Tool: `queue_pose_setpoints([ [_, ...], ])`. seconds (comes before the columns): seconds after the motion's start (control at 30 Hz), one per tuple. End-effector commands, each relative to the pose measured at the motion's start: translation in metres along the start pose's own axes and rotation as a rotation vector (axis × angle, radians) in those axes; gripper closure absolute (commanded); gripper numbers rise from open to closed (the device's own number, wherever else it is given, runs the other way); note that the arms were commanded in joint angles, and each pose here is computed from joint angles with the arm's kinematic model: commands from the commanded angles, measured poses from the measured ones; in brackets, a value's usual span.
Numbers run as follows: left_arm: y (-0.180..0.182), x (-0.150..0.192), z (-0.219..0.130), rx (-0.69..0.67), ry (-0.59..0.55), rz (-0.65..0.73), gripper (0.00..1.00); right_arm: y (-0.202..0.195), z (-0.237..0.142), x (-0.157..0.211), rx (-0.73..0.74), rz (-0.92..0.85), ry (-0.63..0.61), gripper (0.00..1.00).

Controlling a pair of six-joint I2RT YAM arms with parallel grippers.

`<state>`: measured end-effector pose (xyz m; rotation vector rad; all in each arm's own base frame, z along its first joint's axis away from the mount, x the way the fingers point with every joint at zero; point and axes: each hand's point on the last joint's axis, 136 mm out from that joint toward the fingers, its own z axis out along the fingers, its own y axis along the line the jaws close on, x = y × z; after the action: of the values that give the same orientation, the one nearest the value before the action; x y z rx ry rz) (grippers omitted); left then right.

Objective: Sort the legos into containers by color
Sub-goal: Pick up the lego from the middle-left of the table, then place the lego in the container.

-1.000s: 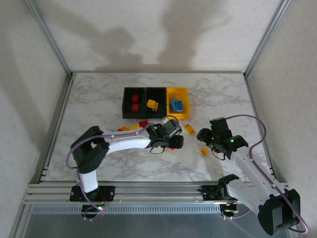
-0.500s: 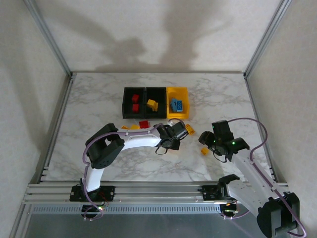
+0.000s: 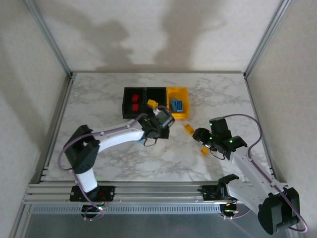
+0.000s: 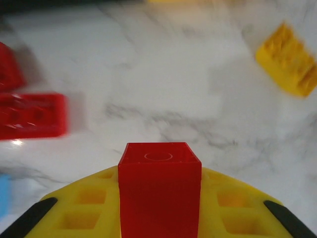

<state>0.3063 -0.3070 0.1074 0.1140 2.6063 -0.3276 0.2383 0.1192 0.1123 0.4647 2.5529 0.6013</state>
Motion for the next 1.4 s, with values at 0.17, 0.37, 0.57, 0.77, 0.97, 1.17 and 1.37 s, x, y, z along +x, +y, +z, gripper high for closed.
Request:
queue_pose_setpoints([
  [0.17,0.086,-0.067,-0.025,-0.159,-0.103,-0.087,0.84,0.069,0.009,-0.001,-0.126,-0.145,0.011,0.35],
  [0.37,0.136,-0.117,-0.011,-0.226,-0.125,-0.189,0.84,0.064,0.020,0.011,-0.099,-0.123,0.043,0.37],
  [0.57,0.160,-0.147,0.021,-0.267,-0.111,-0.218,0.82,0.056,0.013,0.012,-0.079,-0.105,0.026,0.37],
  [0.77,0.176,-0.154,0.058,-0.294,-0.079,-0.244,0.82,0.047,0.007,0.012,-0.053,-0.090,0.012,0.37],
  [0.97,0.183,-0.160,0.076,-0.279,-0.067,-0.272,0.79,0.041,0.003,0.013,-0.035,-0.081,0.003,0.37],
  [1.17,0.183,-0.164,0.081,-0.230,-0.068,-0.303,0.64,0.039,0.003,0.013,-0.025,-0.077,0.000,0.37],
  [1.37,0.171,-0.172,0.070,-0.160,-0.102,-0.312,0.49,0.040,0.006,0.013,-0.027,-0.074,0.005,0.37],
])
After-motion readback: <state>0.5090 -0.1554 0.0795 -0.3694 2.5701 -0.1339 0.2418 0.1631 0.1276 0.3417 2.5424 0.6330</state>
